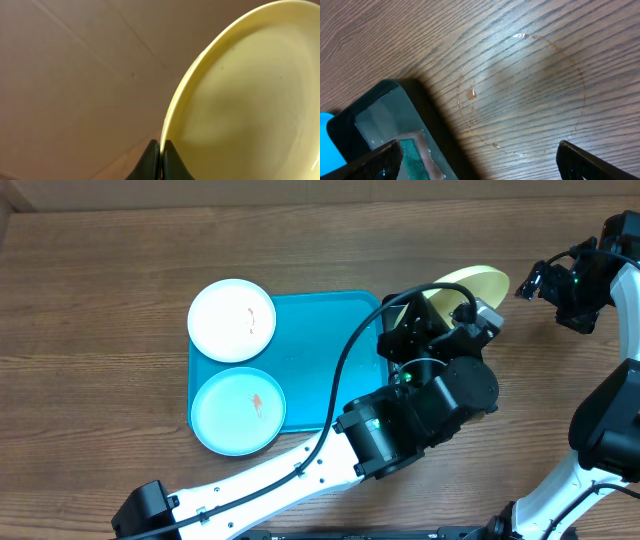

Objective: Clean dirty plates on tray and stack at the side

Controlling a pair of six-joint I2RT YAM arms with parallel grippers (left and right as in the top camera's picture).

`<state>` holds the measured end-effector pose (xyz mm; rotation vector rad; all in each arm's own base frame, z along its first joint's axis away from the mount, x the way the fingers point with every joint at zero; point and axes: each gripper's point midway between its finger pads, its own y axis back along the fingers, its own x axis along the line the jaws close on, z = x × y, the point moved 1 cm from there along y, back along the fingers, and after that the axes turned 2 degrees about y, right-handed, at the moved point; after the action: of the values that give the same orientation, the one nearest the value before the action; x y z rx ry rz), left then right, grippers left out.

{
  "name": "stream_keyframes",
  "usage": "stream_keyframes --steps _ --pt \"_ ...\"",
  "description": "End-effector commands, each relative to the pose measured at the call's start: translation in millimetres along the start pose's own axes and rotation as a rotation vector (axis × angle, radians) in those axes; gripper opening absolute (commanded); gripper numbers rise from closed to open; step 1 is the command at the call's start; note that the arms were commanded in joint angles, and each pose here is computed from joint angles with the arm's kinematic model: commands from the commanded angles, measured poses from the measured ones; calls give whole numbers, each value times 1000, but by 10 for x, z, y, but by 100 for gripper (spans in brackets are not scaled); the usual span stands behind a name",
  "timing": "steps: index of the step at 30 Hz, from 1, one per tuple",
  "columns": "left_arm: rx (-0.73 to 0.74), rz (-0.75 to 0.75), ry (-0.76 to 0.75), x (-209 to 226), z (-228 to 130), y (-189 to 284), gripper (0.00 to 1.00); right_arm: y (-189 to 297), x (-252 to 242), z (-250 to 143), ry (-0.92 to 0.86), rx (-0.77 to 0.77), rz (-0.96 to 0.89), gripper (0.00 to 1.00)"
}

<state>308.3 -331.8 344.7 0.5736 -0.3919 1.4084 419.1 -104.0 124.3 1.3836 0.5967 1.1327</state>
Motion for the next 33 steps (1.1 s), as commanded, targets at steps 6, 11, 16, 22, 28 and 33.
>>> stream_keyframes --steps 6,11,16,22,28,33 --pt "-74 76 -91 240 325 124 4 43 20 53 6 -18 10 100" --pt "-124 104 -140 308 492 186 4 43 20 53 5 -18 10 100" --pt "-171 109 -174 307 633 292 4 43 19 53 5 -18 10 100" --pt "-175 90 -159 254 627 302 4 43 20 52 6 -18 10 100" --pt "-154 79 -161 229 558 253 4 43 20 52 6 -18 10 100" --pt "-158 61 -58 223 542 216 4 43 20 53 6 -18 10 100"
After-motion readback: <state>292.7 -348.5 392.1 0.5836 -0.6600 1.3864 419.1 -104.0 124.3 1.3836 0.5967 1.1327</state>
